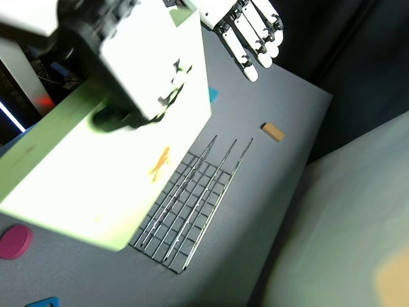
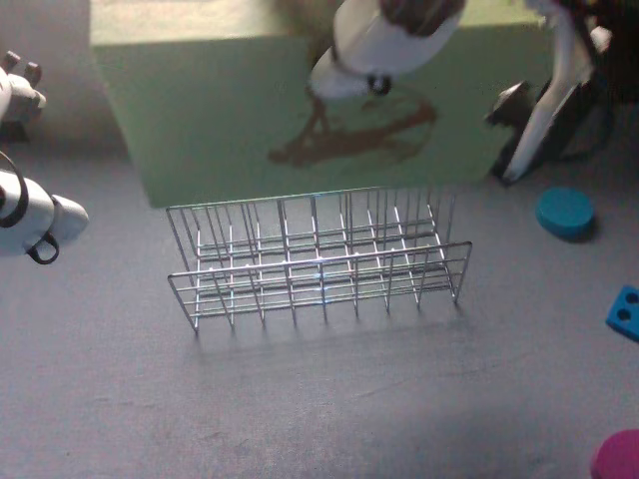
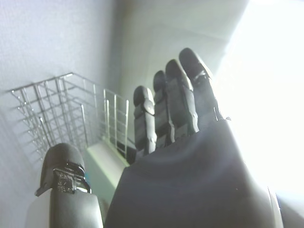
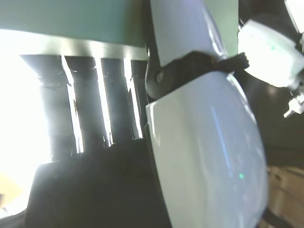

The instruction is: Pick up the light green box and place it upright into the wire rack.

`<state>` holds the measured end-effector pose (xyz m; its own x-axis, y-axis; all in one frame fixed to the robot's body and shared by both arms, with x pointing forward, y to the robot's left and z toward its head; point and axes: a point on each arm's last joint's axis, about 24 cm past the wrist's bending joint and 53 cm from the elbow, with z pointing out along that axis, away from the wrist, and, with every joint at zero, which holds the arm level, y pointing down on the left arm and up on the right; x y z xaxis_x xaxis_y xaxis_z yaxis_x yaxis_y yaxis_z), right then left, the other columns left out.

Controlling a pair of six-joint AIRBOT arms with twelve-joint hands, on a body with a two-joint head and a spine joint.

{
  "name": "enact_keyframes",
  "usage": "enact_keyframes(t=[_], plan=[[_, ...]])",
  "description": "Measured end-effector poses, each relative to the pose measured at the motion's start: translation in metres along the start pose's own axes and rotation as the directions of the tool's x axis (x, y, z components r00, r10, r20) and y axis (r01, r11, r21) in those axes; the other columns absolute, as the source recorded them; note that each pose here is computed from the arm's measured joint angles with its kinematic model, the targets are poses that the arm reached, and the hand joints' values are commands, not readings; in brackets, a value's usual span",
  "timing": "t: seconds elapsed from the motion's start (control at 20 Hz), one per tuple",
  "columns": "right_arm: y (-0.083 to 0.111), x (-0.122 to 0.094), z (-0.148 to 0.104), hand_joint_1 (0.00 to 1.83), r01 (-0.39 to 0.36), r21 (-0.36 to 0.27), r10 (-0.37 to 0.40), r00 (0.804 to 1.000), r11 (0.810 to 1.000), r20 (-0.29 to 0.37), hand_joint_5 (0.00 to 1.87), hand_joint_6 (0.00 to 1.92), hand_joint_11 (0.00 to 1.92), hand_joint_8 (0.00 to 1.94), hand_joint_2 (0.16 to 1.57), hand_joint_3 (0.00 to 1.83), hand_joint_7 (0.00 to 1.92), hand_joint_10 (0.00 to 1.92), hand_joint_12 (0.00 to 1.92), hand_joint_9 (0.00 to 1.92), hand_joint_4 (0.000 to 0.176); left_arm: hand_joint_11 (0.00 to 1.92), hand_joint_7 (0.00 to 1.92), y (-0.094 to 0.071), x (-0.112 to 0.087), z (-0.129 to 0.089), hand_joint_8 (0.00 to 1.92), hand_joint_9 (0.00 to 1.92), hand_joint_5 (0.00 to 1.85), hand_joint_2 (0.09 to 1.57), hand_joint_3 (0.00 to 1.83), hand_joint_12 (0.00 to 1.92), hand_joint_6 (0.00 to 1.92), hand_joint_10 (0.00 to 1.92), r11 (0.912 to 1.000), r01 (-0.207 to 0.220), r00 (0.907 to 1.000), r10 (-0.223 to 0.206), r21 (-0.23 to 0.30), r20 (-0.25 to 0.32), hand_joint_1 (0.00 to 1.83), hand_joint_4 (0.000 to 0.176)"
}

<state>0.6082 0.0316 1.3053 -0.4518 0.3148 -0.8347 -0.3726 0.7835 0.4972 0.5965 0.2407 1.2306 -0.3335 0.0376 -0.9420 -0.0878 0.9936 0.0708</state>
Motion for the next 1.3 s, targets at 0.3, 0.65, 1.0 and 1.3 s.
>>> enact_keyframes(t=[0.3,0.65,1.0,1.3], plan=[[-0.003,0.016,0.023,1.36,-0.014,0.017,0.015,0.999,1.0,-0.036,0.85,0.93,0.89,1.16,1.16,0.0,0.89,1.44,1.46,0.85,0.0,0.0,0.24,0.0,0.002,0.0,0.0,0.21,0.28,1.14,0.0,0.66,0.0,0.0,1.0,0.005,1.0,-0.005,0.001,-0.008,0.2,0.058],[-0.012,0.048,0.044,1.36,-0.013,0.055,0.018,0.996,0.998,-0.089,0.85,0.93,0.88,1.17,1.16,0.0,0.89,1.44,1.46,0.86,0.0,0.0,0.24,0.002,0.002,0.0,0.0,0.21,0.27,1.14,0.0,0.67,0.0,0.0,1.0,0.003,0.9999,-0.003,-0.006,-0.01,0.19,0.058],[-0.027,0.064,0.059,1.36,-0.015,0.091,0.025,0.994,0.996,-0.103,0.85,0.93,0.88,1.17,1.16,0.0,0.89,1.45,1.46,0.85,0.0,0.0,0.23,0.002,0.002,0.0,0.0,0.21,0.28,1.14,0.0,0.67,0.0,0.0,1.0,0.001,0.9999,-0.001,-0.006,-0.01,0.19,0.058],[-0.039,0.081,0.075,1.36,-0.001,0.112,0.014,0.994,0.994,-0.112,0.85,0.94,0.89,1.18,1.16,0.0,0.88,1.44,1.46,0.86,0.0,0.0,0.23,0.001,0.002,0.001,0.0,0.2,0.27,1.14,0.0,0.67,0.0,0.0,1.0,-0.003,1.0,0.003,0.001,-0.008,0.19,0.055]])
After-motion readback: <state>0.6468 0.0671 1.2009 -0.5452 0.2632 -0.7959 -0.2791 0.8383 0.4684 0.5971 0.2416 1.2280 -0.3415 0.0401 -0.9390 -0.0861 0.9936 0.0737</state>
